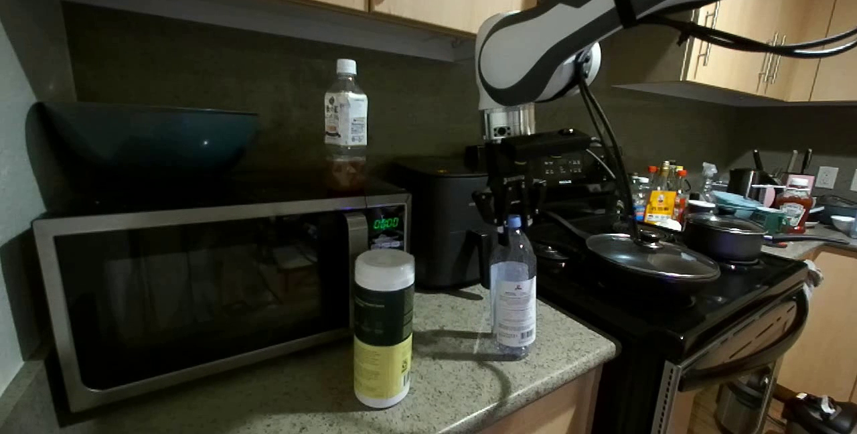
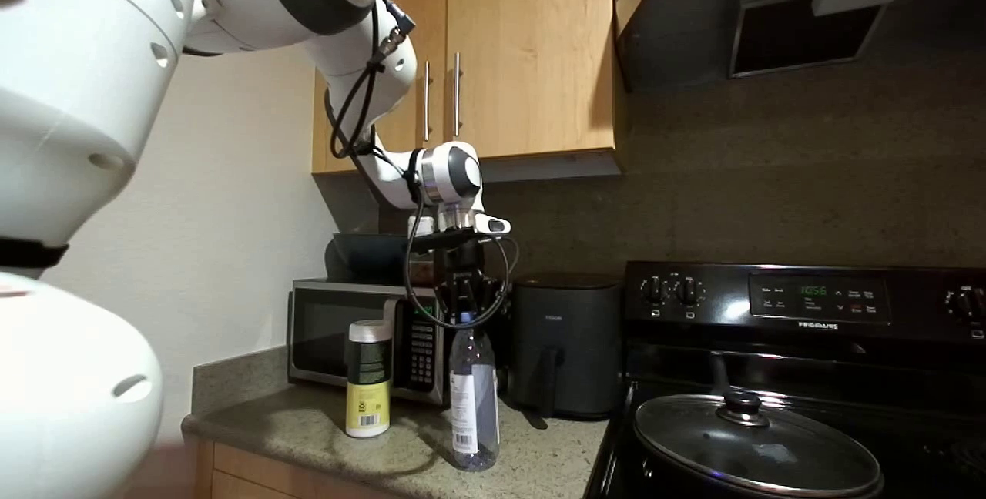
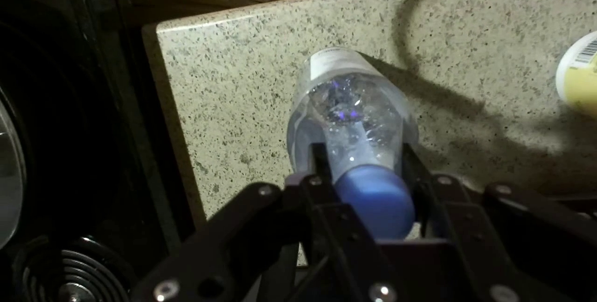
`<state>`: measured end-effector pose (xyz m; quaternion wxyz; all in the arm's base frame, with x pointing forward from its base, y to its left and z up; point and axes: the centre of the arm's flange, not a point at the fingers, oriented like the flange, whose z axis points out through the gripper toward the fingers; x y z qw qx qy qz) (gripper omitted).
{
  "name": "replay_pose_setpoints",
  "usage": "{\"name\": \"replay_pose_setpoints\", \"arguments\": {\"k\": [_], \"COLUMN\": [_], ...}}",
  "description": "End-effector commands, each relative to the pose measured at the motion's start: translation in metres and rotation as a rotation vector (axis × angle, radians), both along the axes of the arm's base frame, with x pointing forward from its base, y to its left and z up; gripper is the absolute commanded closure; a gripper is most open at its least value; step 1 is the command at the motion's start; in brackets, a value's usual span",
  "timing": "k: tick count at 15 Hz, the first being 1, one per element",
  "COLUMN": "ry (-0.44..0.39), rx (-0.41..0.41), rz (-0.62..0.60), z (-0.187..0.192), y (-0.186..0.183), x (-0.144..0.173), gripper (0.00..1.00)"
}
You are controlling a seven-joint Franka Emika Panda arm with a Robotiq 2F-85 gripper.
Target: Swap around the green bottle and the water bottle
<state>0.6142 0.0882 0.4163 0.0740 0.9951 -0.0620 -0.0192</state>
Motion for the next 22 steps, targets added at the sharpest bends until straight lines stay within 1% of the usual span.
{"name": "replay_pose_setpoints", "arguments": {"k": [1,2,3,5,8,10,13,17,22], "ry": [-0.001,-0.002,-0.011,-0.036,-0.070,-0.077,-0.068,-0.065,-0.100], "rx": [0.000,0.000,-0.011,-0.013,-0.031,-0.030,-0.026,0.013,0.067], "rz": [-0.001,-0.001,-0.008,-0.047,-0.137,-0.188,-0.238,-0.246,-0.221], "z": [0.000,0.000,-0.001,-0.001,-0.003,-0.003,-0.005,-0.009,-0.013], "y": [0.000,0.000,-0.001,-0.015,-0.049,-0.070,-0.090,-0.098,-0.094], "x": [0.000,-0.001,0.003,0.010,0.013,0.014,0.014,0.015,0.028], "gripper": [0.62,0.62,0.85,0.85,0.86,0.86,0.86,0.86,0.86]}}
